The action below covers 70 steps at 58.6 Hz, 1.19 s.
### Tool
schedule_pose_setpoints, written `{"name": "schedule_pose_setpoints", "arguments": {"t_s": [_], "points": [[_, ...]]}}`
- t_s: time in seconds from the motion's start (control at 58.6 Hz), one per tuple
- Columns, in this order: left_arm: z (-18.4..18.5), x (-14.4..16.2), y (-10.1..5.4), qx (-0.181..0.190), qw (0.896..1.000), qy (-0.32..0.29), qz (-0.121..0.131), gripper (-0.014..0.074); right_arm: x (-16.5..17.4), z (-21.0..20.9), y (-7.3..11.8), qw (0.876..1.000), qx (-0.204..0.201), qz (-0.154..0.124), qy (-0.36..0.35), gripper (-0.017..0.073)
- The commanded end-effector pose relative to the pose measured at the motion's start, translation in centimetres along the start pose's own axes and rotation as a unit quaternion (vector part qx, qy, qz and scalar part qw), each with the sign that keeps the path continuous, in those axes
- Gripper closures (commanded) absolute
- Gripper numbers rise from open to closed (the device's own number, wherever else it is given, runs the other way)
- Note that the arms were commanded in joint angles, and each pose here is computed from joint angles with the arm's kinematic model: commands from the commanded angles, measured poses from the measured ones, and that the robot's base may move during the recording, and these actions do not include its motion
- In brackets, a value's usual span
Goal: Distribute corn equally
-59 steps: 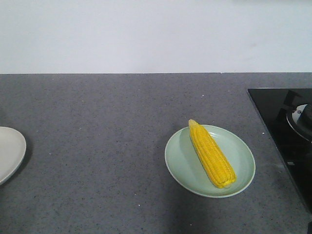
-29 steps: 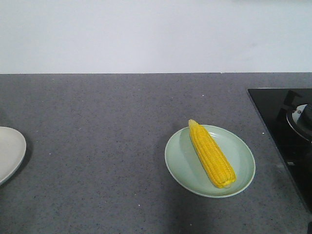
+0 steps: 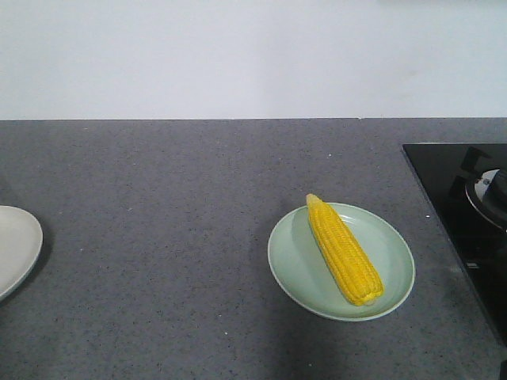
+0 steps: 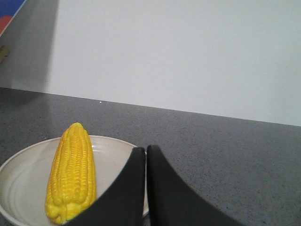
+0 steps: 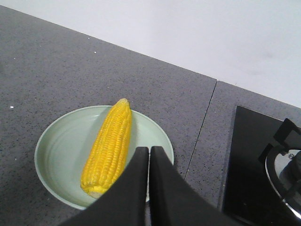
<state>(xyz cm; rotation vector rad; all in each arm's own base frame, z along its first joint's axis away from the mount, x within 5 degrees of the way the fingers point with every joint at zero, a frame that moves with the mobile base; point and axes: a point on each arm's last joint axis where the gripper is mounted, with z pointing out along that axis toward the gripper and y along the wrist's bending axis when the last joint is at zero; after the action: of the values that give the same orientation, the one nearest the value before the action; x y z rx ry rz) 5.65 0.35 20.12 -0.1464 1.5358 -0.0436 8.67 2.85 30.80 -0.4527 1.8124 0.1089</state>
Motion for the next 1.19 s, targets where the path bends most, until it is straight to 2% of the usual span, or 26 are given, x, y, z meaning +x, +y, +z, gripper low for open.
{"name": "schedule_pose_setpoints", "arguments": {"t_s": [0.0, 0.102, 0.307, 0.494, 0.699, 0.87, 1.176], "points": [[-0.1, -0.4, 0.0, 0.001, 0.999, -0.037, -0.006, 0.0600, -1.3, -0.2, -0.5, 0.999, 0.020, 0.003, -0.042, 0.0565], [-0.1, -0.4, 0.0, 0.001, 0.999, -0.037, -0.006, 0.0600, -0.8, 0.1, -0.4, 0.999, 0.023, 0.001, -0.039, 0.0565], [-0.1, -0.4, 0.0, 0.001, 0.999, -0.037, -0.006, 0.0600, 3.0, 1.2, -0.1, 0.999, 0.035, 0.024, -0.028, 0.0565], [-0.1, -0.4, 0.0, 0.001, 0.999, -0.037, -0.006, 0.0600, 6.5, 0.9, 0.2, 0.992, 0.067, 0.069, -0.081, 0.0565], [-0.1, -0.4, 0.0, 0.001, 0.999, -0.037, -0.006, 0.0600, 9.9, 0.5, 0.5, 0.983, 0.101, 0.076, -0.134, 0.0565], [-0.1, -0.4, 0.0, 0.001, 0.999, -0.037, -0.006, 0.0600, 11.4, 0.4, 0.4, 0.977, 0.131, 0.093, -0.137, 0.0565], [-0.1, -0.4, 0.0, 0.001, 0.999, -0.037, -0.006, 0.0600, 11.3, -0.6, 0.2, 0.968, 0.174, 0.054, -0.170, 0.0565]]}}
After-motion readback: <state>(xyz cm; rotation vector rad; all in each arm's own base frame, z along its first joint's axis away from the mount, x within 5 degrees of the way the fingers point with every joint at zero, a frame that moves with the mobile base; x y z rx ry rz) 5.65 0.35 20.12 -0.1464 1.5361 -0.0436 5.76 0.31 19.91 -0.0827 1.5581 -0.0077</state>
